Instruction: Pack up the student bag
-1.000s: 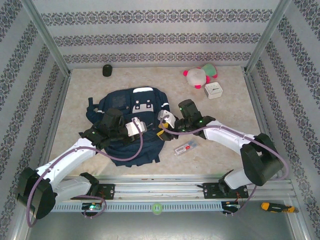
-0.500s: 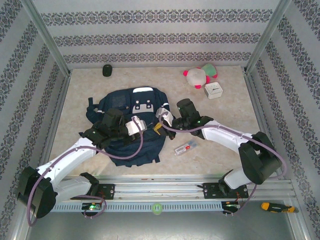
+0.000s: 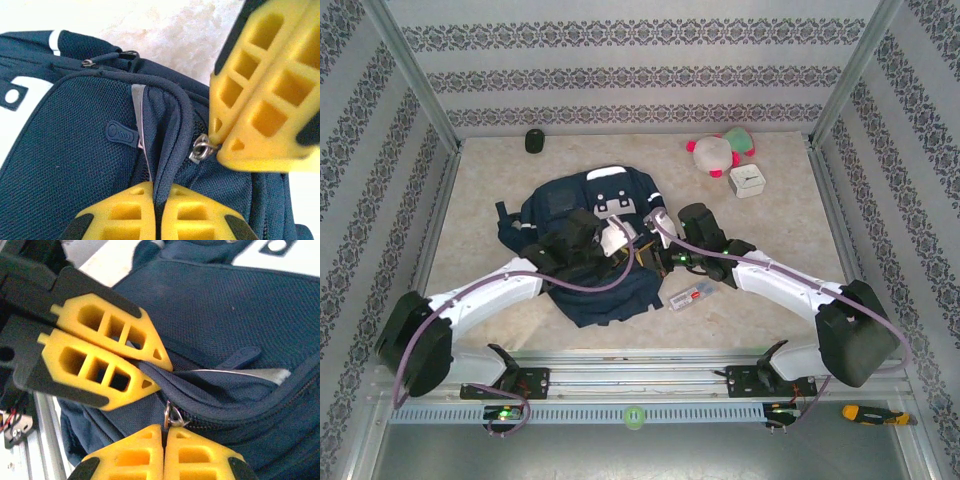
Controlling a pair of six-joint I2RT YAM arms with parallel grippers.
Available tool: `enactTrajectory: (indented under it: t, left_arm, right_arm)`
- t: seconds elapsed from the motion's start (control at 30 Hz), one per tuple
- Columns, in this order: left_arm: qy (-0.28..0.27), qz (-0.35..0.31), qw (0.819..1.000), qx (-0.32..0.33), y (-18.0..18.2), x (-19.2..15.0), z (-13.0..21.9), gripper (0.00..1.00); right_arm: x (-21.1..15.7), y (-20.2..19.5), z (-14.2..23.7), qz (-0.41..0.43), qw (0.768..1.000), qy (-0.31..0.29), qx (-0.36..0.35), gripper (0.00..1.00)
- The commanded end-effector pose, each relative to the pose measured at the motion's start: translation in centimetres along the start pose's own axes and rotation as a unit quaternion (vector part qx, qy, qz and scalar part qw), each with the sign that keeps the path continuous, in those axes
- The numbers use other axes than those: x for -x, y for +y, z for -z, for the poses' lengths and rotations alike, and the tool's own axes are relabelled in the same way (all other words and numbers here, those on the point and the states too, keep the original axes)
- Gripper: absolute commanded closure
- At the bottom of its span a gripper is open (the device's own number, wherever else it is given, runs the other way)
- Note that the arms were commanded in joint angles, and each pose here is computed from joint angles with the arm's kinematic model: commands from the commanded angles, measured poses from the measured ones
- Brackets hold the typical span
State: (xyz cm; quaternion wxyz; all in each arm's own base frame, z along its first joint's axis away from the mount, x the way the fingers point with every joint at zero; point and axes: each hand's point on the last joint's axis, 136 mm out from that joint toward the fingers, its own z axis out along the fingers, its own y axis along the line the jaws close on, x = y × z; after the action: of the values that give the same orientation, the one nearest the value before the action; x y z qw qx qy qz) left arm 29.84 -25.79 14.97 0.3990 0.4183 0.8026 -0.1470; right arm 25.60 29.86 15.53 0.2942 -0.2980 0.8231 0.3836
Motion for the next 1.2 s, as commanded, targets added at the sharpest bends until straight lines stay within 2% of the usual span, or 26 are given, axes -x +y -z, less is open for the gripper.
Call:
enactTrajectory:
  t: [0.0, 0.07, 0.13, 0.17, 0.27, 0.33, 0.4, 0.5, 0.57, 0.7, 0.8, 0.87, 0.93, 1.0, 1.07, 1.17]
  left_arm:
    - [-0.099, 0.057, 0.988, 0.1, 4.3, 6.5, 0.1, 0.9]
    - [-0.106, 0.083, 0.984, 0.119, 5.1, 6.7, 0.7, 0.65]
    - [-0.1, 0.116, 0.976, 0.153, 6.4, 6.2, 2.0, 0.45]
    - [-0.092, 0.138, 0.972, 0.169, 7.1, 5.7, 3.0, 0.37]
    - [-0.07, 0.214, 0.953, 0.202, 8.4, 3.3, 6.1, 0.3]
    - [-0.062, 0.265, 0.937, 0.218, 8.8, 1.2, 8.0, 0.29]
    - [-0.061, 0.333, 0.91, 0.241, 9.3, -1.6, 10.0, 0.3]
    - [-0.061, 0.415, 0.873, 0.248, 9.1, -5.6, 11.4, 0.31]
    - [-0.069, 0.449, 0.856, 0.246, 8.7, -7.3, 11.5, 0.31]
    - [-0.08, 0.496, 0.838, 0.211, 7.5, -9.3, 9.9, 0.32]
    - [-0.058, 0.522, 0.826, 0.206, 6.9, -11.0, 8.6, 0.31]
    - [-0.046, 0.531, 0.823, 0.199, 6.4, -11.8, 8.0, 0.28]
    - [-0.048, 0.549, 0.808, 0.208, 6.5, -12.7, 8.0, 0.26]
    - [-0.059, 0.579, 0.784, 0.216, 6.8, -13.4, 8.0, 0.26]
    - [-0.075, 0.602, 0.769, 0.198, 6.5, -13.3, 7.4, 0.31]
    - [-0.108, 0.618, 0.765, 0.145, 6.1, -11.8, 5.8, 0.45]
  right_arm:
    - [-0.6, 4.9, 0.5, -0.052, 0.995, 0.027, 0.079, 1.0]
    - [-0.1, 3.7, 0.6, -0.078, 0.995, 0.022, 0.052, 1.0]
    - [0.5, 2.7, 1.0, -0.109, 0.993, 0.017, 0.035, 1.0]
    - [0.8, 2.2, 1.1, -0.124, 0.992, 0.015, 0.028, 1.0]
    - [1.2, 1.6, 1.3, -0.152, 0.988, 0.024, 0.013, 1.0]
    - [1.3, 1.3, 1.1, -0.167, 0.985, 0.038, 0.002, 1.0]
    - [1.5, 1.4, 0.9, -0.171, 0.984, 0.047, -0.004, 1.0]
    - [1.4, 1.5, 0.4, -0.176, 0.983, 0.052, -0.014, 1.0]
    - [1.5, 1.7, 0.1, -0.179, 0.982, 0.056, -0.012, 1.0]
    - [1.5, 1.8, -0.4, -0.182, 0.981, 0.062, -0.017, 1.0]
    - [1.4, 1.6, -0.6, -0.188, 0.98, 0.064, -0.024, 1.0]
    - [1.1, 1.4, -0.6, -0.194, 0.978, 0.068, -0.03, 1.0]
    - [0.8, 1.2, -0.5, -0.199, 0.977, 0.071, -0.035, 1.0]
    - [0.8, 0.9, -0.3, -0.205, 0.975, 0.071, -0.044, 1.0]
    - [0.9, 0.4, 0.1, -0.21, 0.974, 0.07, -0.056, 1.0]
    - [0.8, 0.6, 0.2, -0.211, 0.973, 0.076, -0.06, 1.0]
